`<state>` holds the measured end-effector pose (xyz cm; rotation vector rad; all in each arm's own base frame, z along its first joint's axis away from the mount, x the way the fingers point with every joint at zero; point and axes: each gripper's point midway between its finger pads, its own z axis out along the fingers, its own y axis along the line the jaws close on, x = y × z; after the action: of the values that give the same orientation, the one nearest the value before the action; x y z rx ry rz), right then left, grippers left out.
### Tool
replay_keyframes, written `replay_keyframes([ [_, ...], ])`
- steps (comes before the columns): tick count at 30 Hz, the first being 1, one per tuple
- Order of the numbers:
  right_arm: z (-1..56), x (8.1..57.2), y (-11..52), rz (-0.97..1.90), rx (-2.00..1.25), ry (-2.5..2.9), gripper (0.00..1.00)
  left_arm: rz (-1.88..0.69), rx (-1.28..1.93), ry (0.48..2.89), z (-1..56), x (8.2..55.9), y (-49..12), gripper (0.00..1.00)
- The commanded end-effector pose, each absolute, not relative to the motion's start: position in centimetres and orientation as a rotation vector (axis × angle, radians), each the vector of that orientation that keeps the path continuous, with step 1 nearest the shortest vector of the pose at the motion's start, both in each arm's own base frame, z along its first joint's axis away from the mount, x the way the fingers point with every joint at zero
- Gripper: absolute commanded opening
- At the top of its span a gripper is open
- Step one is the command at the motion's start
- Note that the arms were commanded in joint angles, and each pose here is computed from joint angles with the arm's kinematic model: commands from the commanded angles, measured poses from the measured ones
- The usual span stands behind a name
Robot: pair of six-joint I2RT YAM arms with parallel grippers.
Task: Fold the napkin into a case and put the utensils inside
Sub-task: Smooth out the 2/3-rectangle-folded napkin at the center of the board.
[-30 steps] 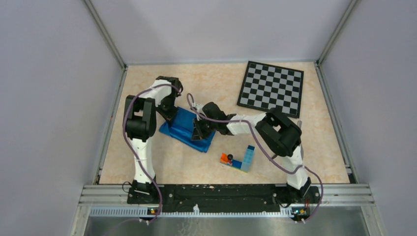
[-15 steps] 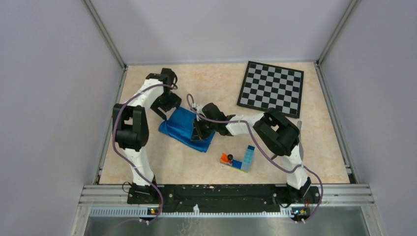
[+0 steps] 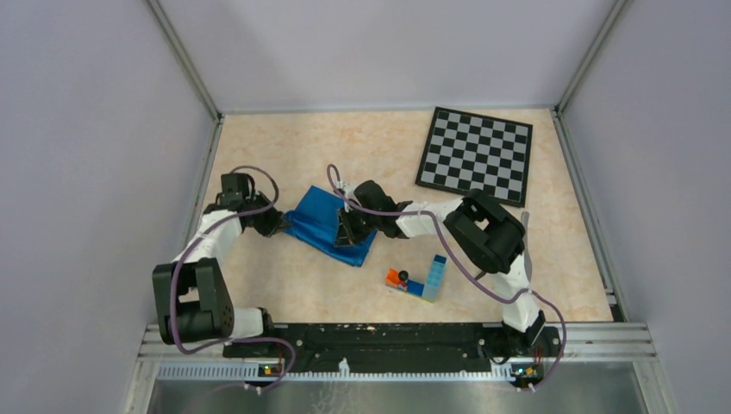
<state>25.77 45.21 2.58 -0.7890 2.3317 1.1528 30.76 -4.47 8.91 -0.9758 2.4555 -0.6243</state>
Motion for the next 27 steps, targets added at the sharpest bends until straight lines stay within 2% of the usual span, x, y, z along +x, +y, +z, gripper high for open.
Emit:
replay_keyframes([
  [1, 1.7, 25.8, 44.9, 1.111, -0.81, 2.345, 0.0, -0.849, -0.649, 2.305, 10.8, 33.2, -6.4, 0.0],
  [17, 1.5, 25.4, 44.9, 1.128, -0.822, 2.351, 0.0, -0.918, -0.718, 2.228, 5.3, 36.1, -4.8, 0.0],
  [27, 3.6, 26.0, 46.5, 1.19, -0.819, 2.321, 0.0, -0.933, -0.813, 2.296, 1.4, 35.7, -4.3, 0.0],
])
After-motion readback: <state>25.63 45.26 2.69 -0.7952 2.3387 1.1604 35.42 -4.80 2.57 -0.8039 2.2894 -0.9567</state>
